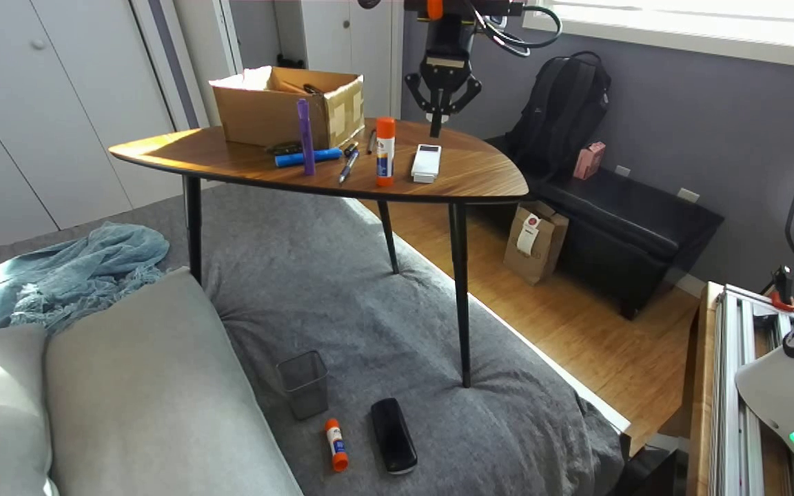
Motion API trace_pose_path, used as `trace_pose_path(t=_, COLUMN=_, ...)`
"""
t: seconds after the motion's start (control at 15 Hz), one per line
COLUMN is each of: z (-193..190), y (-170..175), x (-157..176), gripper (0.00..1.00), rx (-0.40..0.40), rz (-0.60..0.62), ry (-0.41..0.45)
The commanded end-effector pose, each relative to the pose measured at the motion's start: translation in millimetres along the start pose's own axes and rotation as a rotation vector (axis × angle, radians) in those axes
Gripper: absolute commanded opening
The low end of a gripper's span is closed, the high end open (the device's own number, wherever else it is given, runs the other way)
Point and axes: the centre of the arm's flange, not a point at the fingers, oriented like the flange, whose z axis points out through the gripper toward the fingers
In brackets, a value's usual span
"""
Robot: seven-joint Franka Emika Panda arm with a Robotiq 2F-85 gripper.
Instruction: Push a button on the white remote control five times
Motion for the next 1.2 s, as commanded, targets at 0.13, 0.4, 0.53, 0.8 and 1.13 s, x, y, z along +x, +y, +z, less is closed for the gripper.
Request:
trace_pose_path(t=0.13, z=0, y=9, x=-3, gripper=0.0, rx=0.01, rz=-0.034, ry=0.027)
trace_pose_path(t=0.4, z=5, y=3, x=-9, gripper=0.0, rx=0.017, rz=-0.067, ry=0.005)
trace_pose_path(t=0.53, z=8, y=0, x=-13, gripper=0.0, rx=0.019, rz=-0.079, ry=-0.016)
trace_pose_path(t=0.8, z=17, y=-5, x=-17, gripper=0.0, rx=0.009, rz=-0.079, ry=-0.037)
trace_pose_path(t=1.13, z=35, y=-9, x=-17, gripper=0.0, rx=-0.023, rz=-0.077, ry=-0.054)
